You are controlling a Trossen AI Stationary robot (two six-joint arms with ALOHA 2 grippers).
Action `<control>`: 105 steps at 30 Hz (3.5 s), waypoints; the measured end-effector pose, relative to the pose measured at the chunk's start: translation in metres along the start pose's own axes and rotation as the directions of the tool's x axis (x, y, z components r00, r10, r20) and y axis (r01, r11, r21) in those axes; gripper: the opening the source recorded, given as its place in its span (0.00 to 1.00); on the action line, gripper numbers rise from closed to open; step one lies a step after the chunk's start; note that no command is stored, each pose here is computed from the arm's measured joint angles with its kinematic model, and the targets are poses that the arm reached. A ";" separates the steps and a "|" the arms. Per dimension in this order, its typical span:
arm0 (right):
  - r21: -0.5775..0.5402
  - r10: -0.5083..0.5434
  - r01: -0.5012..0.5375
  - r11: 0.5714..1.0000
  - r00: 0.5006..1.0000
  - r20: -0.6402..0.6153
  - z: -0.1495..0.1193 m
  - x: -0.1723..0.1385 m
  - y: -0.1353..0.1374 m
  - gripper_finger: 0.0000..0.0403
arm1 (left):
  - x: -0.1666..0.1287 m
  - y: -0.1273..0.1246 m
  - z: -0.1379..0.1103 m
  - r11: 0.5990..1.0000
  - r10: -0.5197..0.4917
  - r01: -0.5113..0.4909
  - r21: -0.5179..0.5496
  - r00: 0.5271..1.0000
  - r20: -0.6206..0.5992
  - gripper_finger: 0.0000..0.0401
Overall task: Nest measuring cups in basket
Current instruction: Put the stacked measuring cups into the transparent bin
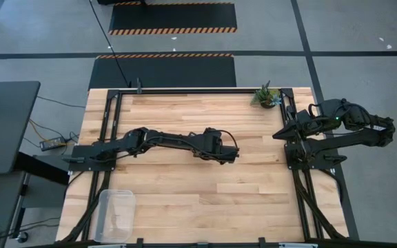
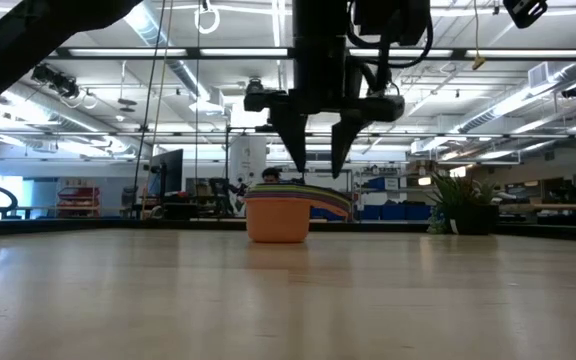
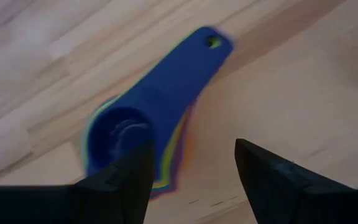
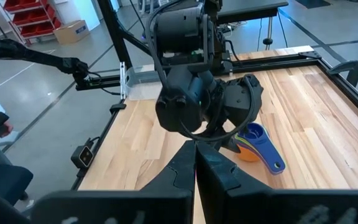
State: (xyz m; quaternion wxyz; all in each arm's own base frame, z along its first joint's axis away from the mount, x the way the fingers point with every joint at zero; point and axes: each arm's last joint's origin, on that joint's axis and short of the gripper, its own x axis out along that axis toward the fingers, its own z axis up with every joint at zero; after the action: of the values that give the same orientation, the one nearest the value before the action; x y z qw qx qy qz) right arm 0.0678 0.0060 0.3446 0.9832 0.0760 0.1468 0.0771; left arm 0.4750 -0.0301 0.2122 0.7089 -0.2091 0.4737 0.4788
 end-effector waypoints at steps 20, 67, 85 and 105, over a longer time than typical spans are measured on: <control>0.000 -0.004 0.004 1.000 1.000 0.000 0.000 0.000 0.000 0.04 | 0.019 -0.003 -0.002 0.999 0.045 -0.044 0.006 0.999 -0.024 0.57; 0.000 0.000 0.000 1.000 1.000 0.000 0.000 0.000 0.000 0.04 | 0.048 0.003 0.008 0.982 0.067 -0.090 -0.164 0.988 -0.140 0.57; 0.000 0.000 0.000 1.000 1.000 -0.001 0.000 0.000 0.000 0.04 | 0.034 -0.001 -0.008 0.980 0.053 -0.005 0.200 0.971 -0.233 0.57; 0.000 0.000 0.000 1.000 1.000 0.000 0.000 0.000 0.000 0.04 | -0.015 0.007 -0.013 0.955 -0.003 0.051 0.291 0.986 -0.164 0.57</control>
State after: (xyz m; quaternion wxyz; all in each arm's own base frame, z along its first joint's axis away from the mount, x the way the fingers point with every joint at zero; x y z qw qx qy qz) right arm 0.0677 0.0060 0.3446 0.9832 0.0760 0.1468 0.0771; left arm 0.4615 -0.0442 0.2204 0.6980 -0.1458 0.5927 0.3746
